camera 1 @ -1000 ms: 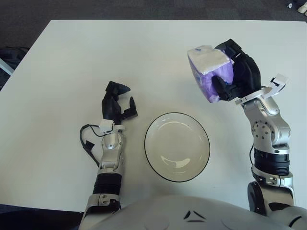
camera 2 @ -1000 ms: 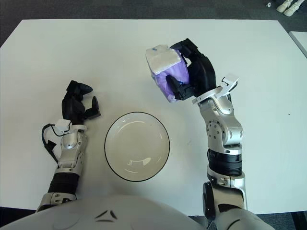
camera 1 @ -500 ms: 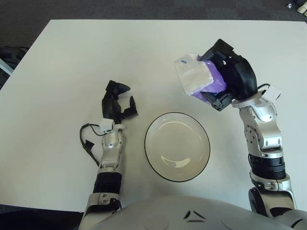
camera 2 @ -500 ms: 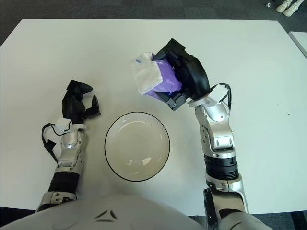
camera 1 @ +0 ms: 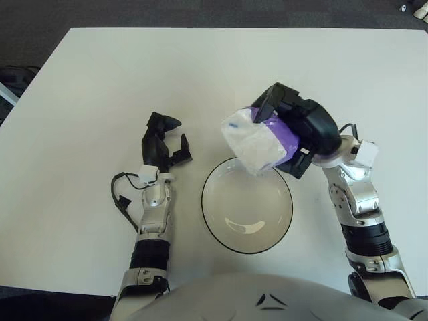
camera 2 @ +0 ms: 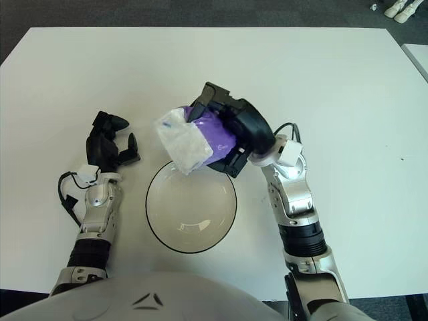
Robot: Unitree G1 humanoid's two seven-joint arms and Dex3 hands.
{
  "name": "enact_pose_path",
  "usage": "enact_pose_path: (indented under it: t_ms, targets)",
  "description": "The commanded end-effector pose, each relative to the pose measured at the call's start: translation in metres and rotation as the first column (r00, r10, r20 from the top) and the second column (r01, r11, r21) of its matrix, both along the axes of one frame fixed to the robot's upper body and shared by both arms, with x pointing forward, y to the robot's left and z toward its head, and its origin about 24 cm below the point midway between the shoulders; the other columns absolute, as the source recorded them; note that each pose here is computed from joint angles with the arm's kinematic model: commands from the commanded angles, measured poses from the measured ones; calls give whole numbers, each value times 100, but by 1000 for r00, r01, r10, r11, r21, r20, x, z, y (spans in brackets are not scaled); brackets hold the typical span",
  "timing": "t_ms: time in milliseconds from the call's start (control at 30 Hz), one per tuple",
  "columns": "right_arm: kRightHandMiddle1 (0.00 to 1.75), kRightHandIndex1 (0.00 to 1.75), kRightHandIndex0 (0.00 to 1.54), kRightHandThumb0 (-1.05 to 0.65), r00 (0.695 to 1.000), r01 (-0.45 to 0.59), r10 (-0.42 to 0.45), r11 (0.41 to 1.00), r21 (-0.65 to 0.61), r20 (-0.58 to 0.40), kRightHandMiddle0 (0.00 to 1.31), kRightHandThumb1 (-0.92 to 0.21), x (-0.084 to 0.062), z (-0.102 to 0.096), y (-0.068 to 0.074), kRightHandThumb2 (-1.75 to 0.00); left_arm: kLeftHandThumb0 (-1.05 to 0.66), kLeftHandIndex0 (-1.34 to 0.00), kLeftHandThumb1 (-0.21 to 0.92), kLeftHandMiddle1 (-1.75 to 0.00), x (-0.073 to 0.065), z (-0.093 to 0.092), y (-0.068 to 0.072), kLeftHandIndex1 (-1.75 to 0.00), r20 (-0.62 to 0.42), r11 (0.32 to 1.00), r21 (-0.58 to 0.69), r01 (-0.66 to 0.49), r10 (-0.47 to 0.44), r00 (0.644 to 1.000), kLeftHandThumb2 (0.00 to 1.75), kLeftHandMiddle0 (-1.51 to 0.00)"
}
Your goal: Put the tissue paper into the plate.
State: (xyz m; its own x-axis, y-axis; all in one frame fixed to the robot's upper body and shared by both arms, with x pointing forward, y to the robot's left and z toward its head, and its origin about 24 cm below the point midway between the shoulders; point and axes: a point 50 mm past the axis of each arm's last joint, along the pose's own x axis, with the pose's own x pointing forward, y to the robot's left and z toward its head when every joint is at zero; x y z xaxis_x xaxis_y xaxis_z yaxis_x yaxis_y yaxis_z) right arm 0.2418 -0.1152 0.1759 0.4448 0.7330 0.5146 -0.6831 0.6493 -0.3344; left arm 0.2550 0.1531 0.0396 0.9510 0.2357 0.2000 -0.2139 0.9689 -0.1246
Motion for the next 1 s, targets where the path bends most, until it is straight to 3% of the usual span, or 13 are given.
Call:
enact_pose_path:
  t_ms: [0, 233, 467, 800, 967]
  targets:
    - [175, 175, 130, -60, 998, -26, 31, 996, -86, 52, 84, -5, -5, 5, 0, -165, -1, -50, 23, -168, -26, -53, 3, -175, -244, 999, -15, -28, 24, 969, 141, -65]
    - [175, 175, 127, -56, 971, 35, 32, 962, -272, 238, 79, -10, -9, 6, 1, -158, -1, -49, 24, -171, -27, -53, 3, -175, -244, 999, -25, -33, 26, 969, 140, -62]
    - [175, 175, 123, -55, 932, 85, 84, 895, -437, 353, 76, -13, -11, 2, 0, -154, -1, -50, 25, -169, -27, -53, 4, -175, -241, 999, -21, -34, 28, 970, 139, -62]
    - [175, 175, 121, -53, 900, 117, 97, 886, -449, 426, 72, -18, -15, 0, 2, -149, -1, -49, 25, -168, -28, -54, 6, -175, -242, 999, -21, -35, 29, 970, 138, -63]
    - [175, 175, 99, -45, 891, 137, 76, 895, -425, 448, 55, -38, -16, 3, 2, -124, -1, -48, 25, -169, -28, -54, 6, -175, -248, 999, -27, -35, 27, 968, 139, -63]
